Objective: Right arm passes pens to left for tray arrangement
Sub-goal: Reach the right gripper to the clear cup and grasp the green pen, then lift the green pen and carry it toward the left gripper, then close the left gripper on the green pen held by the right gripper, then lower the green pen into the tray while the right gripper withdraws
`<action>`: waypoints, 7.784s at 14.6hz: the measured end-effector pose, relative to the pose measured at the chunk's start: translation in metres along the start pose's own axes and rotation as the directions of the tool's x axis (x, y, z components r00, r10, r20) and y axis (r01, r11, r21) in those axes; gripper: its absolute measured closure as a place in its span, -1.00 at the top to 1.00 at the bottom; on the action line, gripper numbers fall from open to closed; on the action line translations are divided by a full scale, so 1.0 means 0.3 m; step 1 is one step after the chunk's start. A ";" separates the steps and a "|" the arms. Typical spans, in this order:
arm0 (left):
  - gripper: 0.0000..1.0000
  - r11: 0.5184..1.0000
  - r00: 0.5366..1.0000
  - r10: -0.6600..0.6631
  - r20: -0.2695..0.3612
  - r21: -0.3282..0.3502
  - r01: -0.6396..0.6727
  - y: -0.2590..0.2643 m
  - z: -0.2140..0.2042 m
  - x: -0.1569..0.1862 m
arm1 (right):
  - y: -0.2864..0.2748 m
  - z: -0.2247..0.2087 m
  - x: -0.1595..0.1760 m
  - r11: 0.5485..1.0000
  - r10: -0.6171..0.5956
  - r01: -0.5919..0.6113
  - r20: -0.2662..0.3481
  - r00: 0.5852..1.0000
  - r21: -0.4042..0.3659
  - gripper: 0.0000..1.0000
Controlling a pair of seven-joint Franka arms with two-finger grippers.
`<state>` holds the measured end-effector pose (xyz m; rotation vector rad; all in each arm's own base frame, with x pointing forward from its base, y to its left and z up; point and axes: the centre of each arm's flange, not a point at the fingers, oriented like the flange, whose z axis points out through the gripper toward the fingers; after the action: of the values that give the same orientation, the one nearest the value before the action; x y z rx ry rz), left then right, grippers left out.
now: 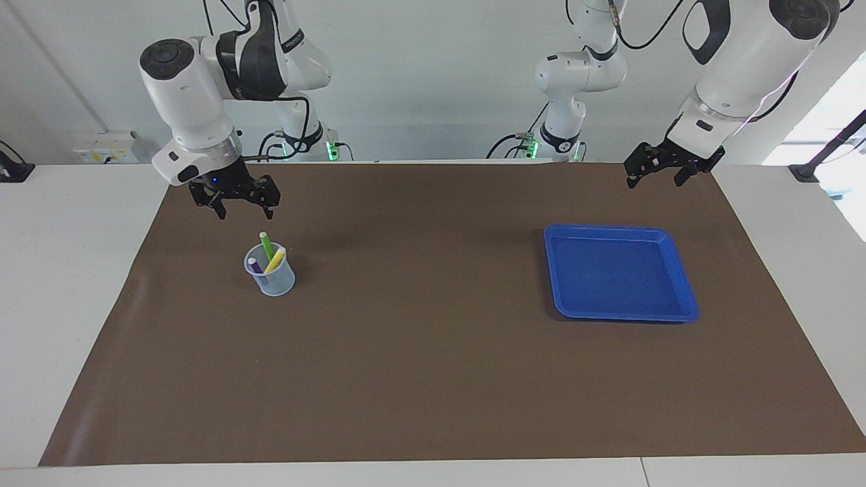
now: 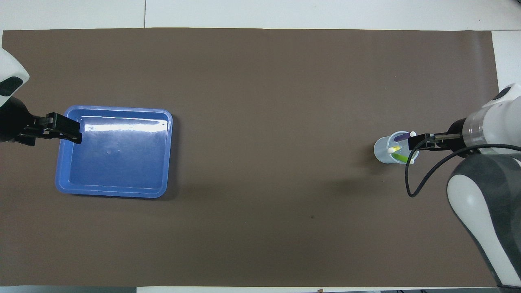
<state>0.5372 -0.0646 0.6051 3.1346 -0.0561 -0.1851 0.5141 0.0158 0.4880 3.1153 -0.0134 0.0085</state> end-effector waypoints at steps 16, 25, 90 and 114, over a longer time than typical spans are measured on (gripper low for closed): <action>1.00 1.000 1.000 0.000 0.000 0.000 0.000 0.000 0.000 0.000 | 0.023 0.311 -0.081 0.998 -0.055 0.055 -0.050 0.997 0.005 0.77; 1.00 1.000 1.000 0.000 0.000 0.000 0.000 0.000 0.000 0.000 | 0.023 0.313 -0.085 0.998 -0.055 0.055 -0.047 0.997 0.006 -0.65; -0.22 0.043 0.409 -0.420 0.810 -0.432 0.901 0.137 0.220 -0.242 | -1.248 -0.299 -0.174 0.362 0.074 -0.094 0.072 0.995 0.927 -0.65; -0.64 0.024 0.395 -0.417 0.818 -0.425 0.905 0.076 0.219 -0.261 | -1.209 -0.314 -0.166 0.394 0.099 -0.070 0.033 0.995 0.916 0.69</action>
<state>0.4511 -0.0846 0.5491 1.6345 1.2499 -0.7231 0.4669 0.3813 0.5725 4.2663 -0.2660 0.0958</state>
